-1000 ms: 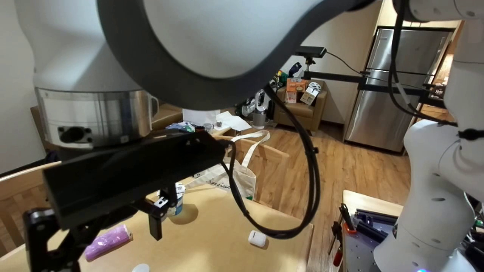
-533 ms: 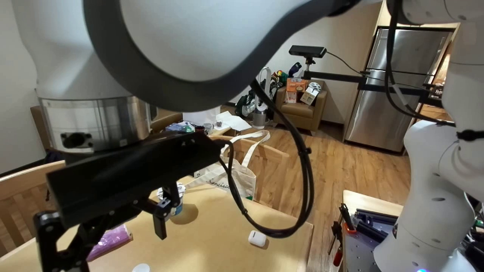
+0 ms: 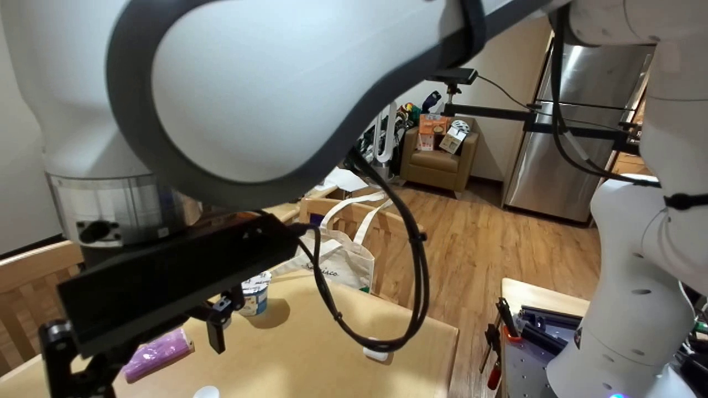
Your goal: Put the bottle in the bag
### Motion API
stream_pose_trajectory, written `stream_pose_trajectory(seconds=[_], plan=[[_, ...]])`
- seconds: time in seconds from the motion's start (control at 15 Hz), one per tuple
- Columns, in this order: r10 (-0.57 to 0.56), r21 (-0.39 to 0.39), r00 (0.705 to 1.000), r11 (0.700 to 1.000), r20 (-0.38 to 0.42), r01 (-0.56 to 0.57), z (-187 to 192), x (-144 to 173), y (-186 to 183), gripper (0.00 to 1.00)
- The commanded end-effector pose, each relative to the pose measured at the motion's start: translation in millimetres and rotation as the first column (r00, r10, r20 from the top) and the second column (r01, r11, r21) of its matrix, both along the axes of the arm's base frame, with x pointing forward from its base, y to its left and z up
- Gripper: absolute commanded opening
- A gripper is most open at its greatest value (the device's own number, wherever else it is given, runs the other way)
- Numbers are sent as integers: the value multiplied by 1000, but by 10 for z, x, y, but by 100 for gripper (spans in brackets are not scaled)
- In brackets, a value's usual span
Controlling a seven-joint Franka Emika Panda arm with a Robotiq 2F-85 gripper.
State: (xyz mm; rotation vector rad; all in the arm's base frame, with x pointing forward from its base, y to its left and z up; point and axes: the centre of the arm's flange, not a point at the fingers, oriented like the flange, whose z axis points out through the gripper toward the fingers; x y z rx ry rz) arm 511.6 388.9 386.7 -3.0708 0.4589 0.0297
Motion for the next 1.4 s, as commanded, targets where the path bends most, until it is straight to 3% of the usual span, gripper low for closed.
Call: stream_pose_trajectory(seconds=[0.0, 0.27, 0.67, 1.0, 1.33], plan=[[-7, -23, 1000, 1000, 7, 7, -199, 230, 119, 100], [23, -67, 1000, 998, 17, -21, -346, 298, -14, 100], [15, -96, 999, 995, -45, -20, -538, 350, -76, 100], [127, -129, 989, 982, -78, -136, -608, 289, -105, 100], [278, -88, 959, 956, -52, -281, -593, 356, -89, 100]])
